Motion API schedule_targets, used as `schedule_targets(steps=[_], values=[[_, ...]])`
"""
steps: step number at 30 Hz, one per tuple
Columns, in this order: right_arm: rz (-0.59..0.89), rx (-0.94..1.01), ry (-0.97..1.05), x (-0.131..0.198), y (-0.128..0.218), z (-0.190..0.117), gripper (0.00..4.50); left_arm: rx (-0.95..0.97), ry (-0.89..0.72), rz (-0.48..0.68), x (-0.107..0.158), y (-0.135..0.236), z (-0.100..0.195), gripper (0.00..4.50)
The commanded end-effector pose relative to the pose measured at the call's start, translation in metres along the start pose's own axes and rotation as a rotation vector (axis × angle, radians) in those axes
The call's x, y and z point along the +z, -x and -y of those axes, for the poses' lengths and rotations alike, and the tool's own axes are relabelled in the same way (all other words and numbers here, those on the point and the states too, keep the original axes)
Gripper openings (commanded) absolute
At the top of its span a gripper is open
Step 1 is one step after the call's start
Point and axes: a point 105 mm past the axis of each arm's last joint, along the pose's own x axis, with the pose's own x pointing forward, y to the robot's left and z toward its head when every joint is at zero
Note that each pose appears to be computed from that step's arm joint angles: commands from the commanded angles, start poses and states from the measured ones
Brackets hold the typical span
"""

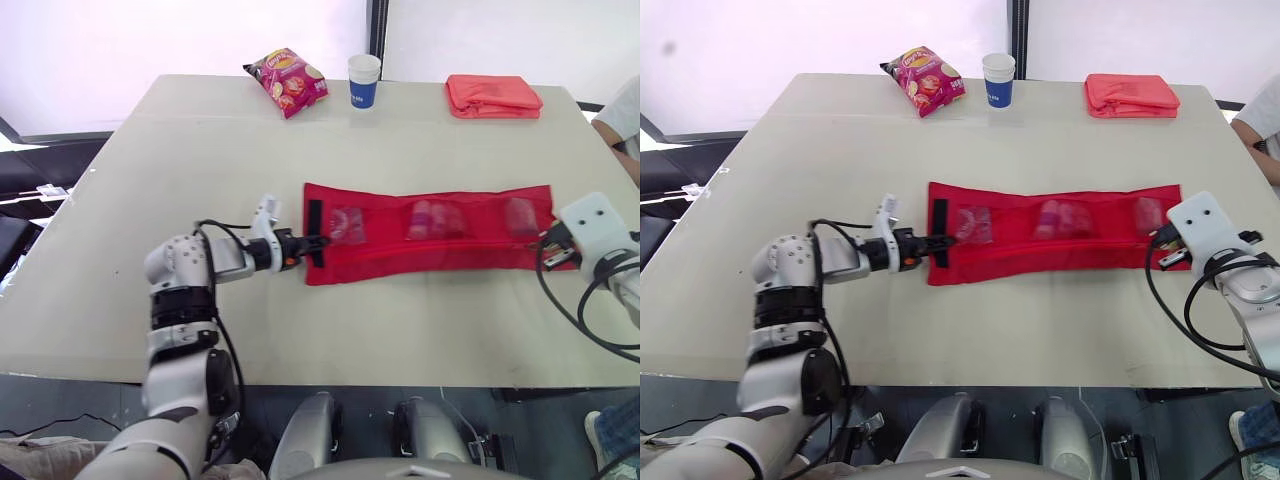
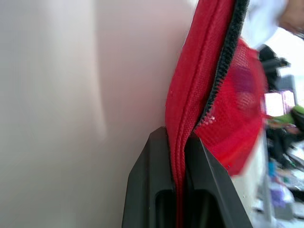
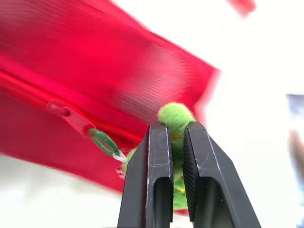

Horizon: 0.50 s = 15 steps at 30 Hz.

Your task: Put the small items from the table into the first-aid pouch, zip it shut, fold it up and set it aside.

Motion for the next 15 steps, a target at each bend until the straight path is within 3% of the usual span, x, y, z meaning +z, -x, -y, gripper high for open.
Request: schedule_targets(steps=[1,10,14,15], values=[[-0.023,-0.176,0.062,-0.006,0.012,0.041,0.06,0.12,-0.065,0.102,0.03,0.022,-0.028,0.0],[-0.066,-0.051,0.03,-0.015,0.043,0.028,0.06,0.135,-0.132,0.097,0.043,0.027,-0.035,0.0],[0.009,0.043,-0.202,-0.008,0.039,0.011,0.06,0.064,-0.243,0.14,0.051,0.027,-0.021,0.0],[0.014,0.074,-0.248,-0.01,0.038,0.006,0.02,0.049,-0.256,0.166,0.054,0.028,-0.017,0.34]])
